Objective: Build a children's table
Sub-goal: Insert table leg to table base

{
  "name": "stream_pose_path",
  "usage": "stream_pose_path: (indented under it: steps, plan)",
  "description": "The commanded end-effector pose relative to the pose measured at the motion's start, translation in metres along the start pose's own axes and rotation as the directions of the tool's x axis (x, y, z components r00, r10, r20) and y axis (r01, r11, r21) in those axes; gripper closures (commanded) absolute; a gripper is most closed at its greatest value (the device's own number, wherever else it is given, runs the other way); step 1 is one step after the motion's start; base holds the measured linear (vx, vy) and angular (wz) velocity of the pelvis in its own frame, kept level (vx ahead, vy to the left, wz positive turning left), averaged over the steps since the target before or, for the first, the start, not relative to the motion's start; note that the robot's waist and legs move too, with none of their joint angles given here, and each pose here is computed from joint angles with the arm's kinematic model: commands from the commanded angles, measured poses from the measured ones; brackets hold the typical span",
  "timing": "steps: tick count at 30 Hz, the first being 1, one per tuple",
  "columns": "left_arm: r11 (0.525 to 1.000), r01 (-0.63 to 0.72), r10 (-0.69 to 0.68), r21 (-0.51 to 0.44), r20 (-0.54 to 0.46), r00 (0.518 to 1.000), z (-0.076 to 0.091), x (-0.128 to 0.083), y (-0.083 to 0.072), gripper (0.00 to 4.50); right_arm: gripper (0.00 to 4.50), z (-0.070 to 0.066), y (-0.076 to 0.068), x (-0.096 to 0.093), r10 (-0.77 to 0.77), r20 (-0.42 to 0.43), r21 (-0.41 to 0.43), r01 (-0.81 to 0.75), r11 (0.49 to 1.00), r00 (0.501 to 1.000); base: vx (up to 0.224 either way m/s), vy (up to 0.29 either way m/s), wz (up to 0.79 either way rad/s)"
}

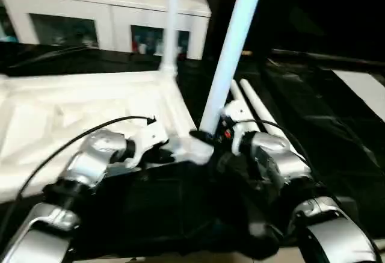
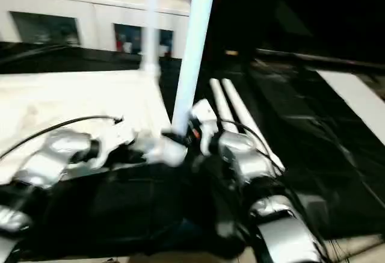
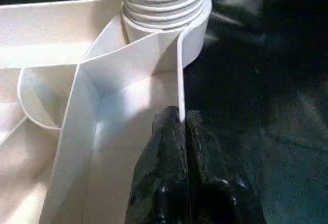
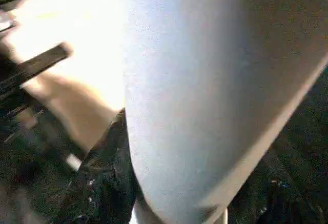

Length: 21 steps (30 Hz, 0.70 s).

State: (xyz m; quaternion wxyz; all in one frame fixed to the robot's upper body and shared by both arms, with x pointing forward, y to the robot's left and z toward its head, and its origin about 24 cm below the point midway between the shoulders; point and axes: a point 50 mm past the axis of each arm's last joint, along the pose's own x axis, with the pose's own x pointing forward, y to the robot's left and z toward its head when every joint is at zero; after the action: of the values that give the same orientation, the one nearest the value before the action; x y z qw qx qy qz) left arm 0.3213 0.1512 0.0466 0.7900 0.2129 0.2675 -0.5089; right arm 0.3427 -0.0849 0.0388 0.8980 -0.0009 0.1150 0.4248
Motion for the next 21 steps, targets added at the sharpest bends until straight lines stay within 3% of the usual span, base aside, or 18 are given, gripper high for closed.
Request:
stream_pose_path:
  steps: [1, 3, 6, 11, 21]
  plan:
    - [0.999, -0.028, 0.028, -0.038, 0.011, 1.000, 0.010, 0.012, -0.001, 4.50, 2.64, -0.058, -0.003, -0.016, -0.133, -0.272, 0.063, 0.156, 0.986, 0.953, -0.102, 0.026, -0.04]
    - [0.993, -0.076, 0.075, -0.091, -0.013, 0.997, 0.012, 0.017, 0.001, 4.50, 2.64, -0.060, -0.002, -0.012, -0.191, -0.278, 0.087, 0.223, 0.971, 0.941, -0.105, 0.001, 0.09]
    - [0.974, -0.164, 0.158, -0.159, -0.052, 0.986, 0.021, 0.029, 0.004, 4.50, 2.64, -0.063, -0.001, -0.003, -0.327, -0.303, 0.170, 0.388, 0.906, 0.895, 0.033, -0.083, 0.05]
    - [0.956, -0.246, 0.236, -0.162, -0.078, 0.969, 0.030, 0.030, 0.011, 4.50, 2.64, -0.061, -0.002, 0.003, -0.446, -0.323, 0.249, 0.530, 0.811, 0.835, -0.046, 0.022, 0.00]
    - [0.955, -0.262, 0.248, -0.137, -0.116, 0.962, 0.024, 0.025, 0.015, 4.50, 2.64, -0.053, 0.001, 0.012, -0.469, -0.320, 0.228, 0.548, 0.805, 0.823, -0.006, 0.001, 0.00]
